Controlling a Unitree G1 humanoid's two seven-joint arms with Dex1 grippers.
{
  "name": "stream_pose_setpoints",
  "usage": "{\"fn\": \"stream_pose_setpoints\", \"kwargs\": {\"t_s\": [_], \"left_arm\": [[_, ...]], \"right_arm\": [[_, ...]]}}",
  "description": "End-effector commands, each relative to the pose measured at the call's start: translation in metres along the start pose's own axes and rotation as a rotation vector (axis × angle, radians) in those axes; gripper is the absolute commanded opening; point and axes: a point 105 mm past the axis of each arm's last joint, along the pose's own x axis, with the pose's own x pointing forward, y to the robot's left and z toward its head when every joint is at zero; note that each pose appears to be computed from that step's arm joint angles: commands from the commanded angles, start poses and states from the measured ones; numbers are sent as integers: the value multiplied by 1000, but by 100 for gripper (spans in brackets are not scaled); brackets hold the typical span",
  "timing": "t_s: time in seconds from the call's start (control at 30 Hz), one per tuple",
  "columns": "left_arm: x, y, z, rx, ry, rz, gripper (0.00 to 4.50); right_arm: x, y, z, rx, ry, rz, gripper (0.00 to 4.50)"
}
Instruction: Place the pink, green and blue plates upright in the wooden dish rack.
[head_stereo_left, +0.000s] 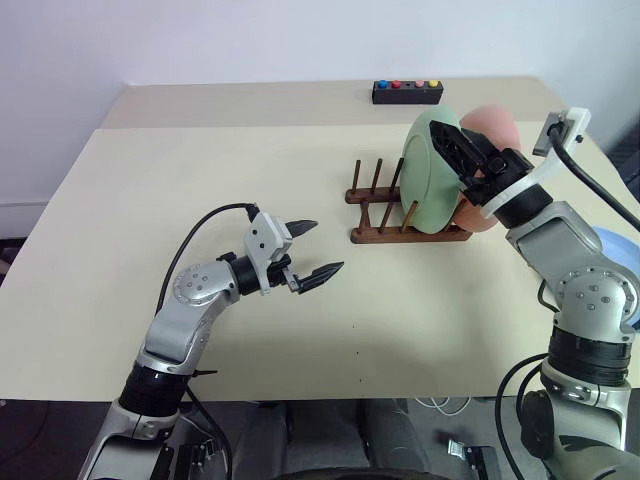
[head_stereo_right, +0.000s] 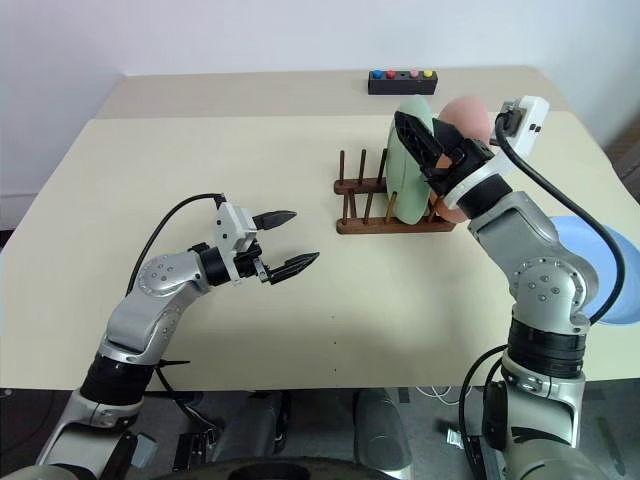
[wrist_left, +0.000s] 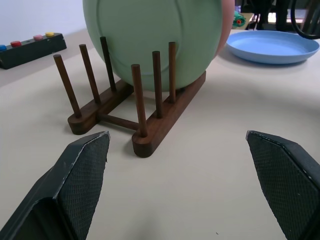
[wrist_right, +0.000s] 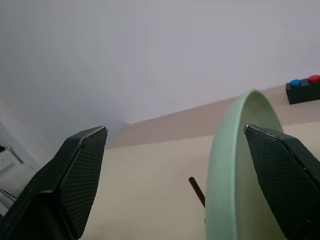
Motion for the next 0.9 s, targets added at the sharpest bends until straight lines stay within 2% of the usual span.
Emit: {"fn": "stream_pose_setpoints", "kwargs": {"t_s": [0.03,0.33,0.43,0.5,0.63,0.8,0.9], "left_arm": [[1,-2,9,28,-33,-3,450],[2,-3,8,22,-34,-10,450],[2,-4,9,22,-34,-13,450],[2,-5,8,19,-31,-20,450],[4,-6,6,18,-26,-37,450],[7,-8,6,22,-25,-64,450],[9,-11,8,18,-31,-100,450]], "right_arm": [[-1,17,28,-207,-30,75,446],[-10,26,62,-533,-72,117,446],[-28,22,88,-704,-46,120,446],[-54,-7,105,-860,71,16,446],[-96,-47,112,-948,272,-106,446],[-139,-83,97,-927,506,-231,446],[-166,-107,63,-841,662,-296,446]]}}
